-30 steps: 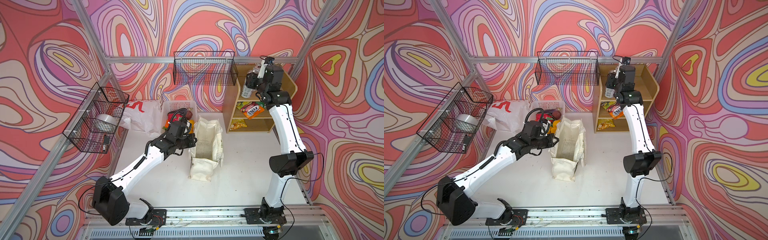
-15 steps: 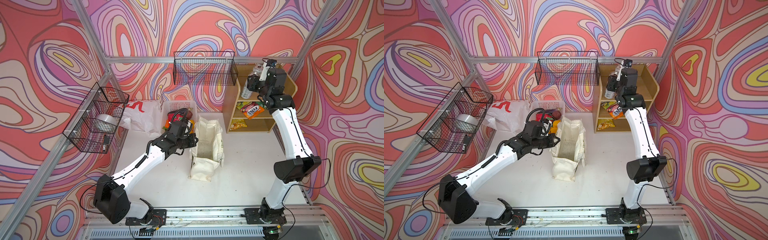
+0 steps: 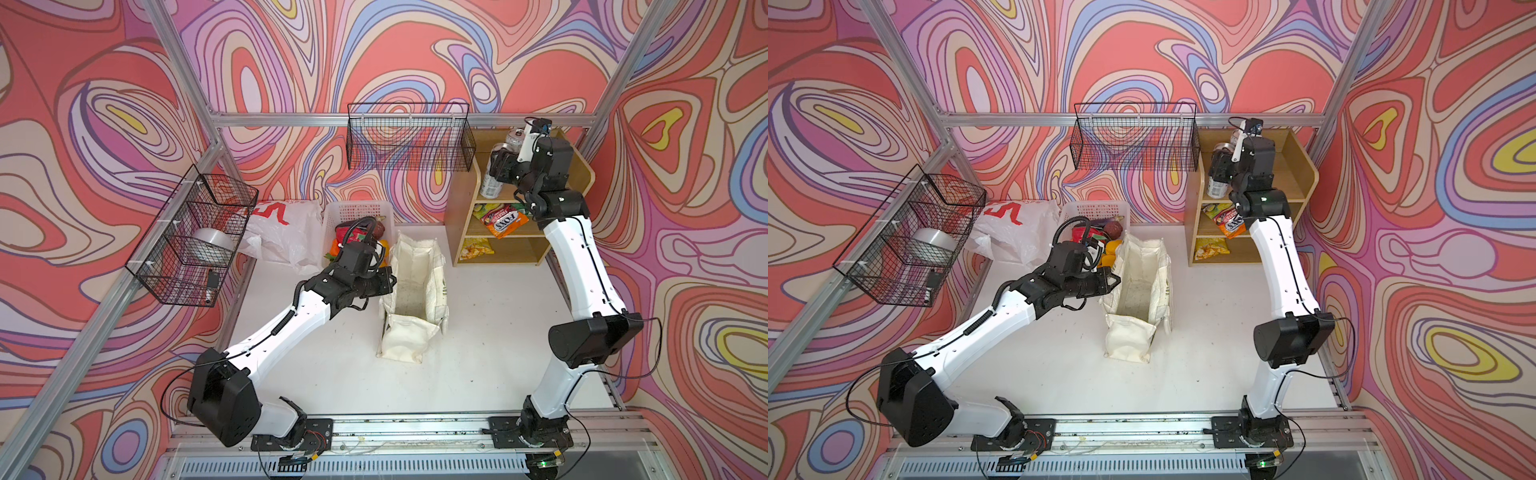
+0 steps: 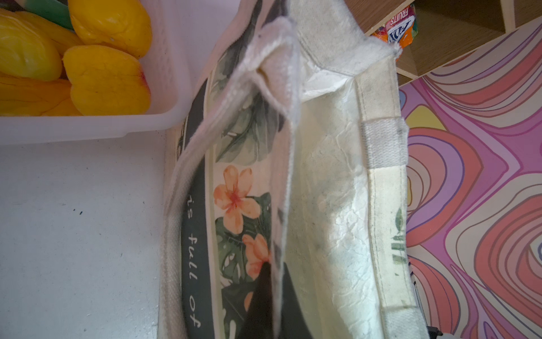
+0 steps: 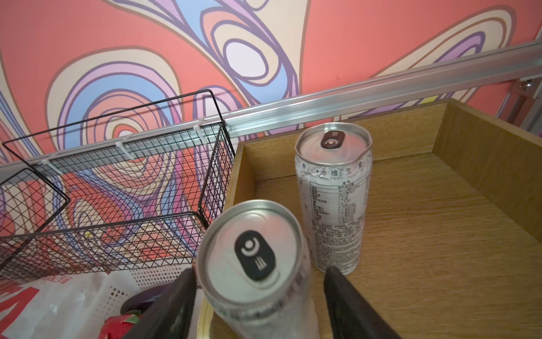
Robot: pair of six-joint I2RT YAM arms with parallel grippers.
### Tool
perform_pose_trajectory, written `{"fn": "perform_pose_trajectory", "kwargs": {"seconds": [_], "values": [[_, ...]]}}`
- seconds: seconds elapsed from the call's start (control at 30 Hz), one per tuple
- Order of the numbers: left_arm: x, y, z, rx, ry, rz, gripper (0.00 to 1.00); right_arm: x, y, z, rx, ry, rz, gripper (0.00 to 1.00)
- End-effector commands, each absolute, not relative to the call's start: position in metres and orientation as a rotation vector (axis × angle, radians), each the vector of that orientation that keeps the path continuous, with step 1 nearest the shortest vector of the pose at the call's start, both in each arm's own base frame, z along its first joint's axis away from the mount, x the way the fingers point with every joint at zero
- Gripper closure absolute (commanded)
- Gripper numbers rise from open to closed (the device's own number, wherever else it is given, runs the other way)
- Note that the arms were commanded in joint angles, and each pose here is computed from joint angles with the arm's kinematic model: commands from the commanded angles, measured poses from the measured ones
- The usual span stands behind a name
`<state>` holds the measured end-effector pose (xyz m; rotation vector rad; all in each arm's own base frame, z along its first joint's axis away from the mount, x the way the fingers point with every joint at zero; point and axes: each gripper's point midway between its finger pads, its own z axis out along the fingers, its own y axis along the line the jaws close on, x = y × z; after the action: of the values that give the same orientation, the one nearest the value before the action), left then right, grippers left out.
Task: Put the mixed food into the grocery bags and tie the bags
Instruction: 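Grasp the nearer silver can with the right gripper and lift it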
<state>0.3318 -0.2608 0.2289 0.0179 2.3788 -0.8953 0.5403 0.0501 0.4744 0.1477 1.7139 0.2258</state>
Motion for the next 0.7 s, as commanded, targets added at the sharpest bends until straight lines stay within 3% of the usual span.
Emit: {"fn": "perform_pose_trajectory", "kwargs": {"seconds": [0.0, 0.13, 0.3, 0.5, 0.67], "values": [[0.335, -0.263, 0.228, 0.012, 2.378, -0.899, 1.0, 0.553, 0.057, 0.47, 0.131, 1.706, 0.249, 0.24], [0.335, -0.263, 0.227, 0.011, 2.379, -0.895, 1.0, 0.564, 0.058, 0.456, 0.135, 1.727, 0.246, 0.2], [0.335, -0.263, 0.229, 0.013, 2.376, -0.895, 1.0, 0.575, 0.057, 0.442, 0.145, 1.747, 0.236, 0.23], [0.335, -0.262, 0.228, 0.013, 2.38, -0.882, 1.0, 0.574, 0.058, 0.452, 0.128, 1.724, 0.24, 0.55], [0.336, -0.262, 0.226, 0.01, 2.384, -0.88, 1.0, 0.559, 0.058, 0.478, 0.116, 1.675, 0.252, 0.73]]}}
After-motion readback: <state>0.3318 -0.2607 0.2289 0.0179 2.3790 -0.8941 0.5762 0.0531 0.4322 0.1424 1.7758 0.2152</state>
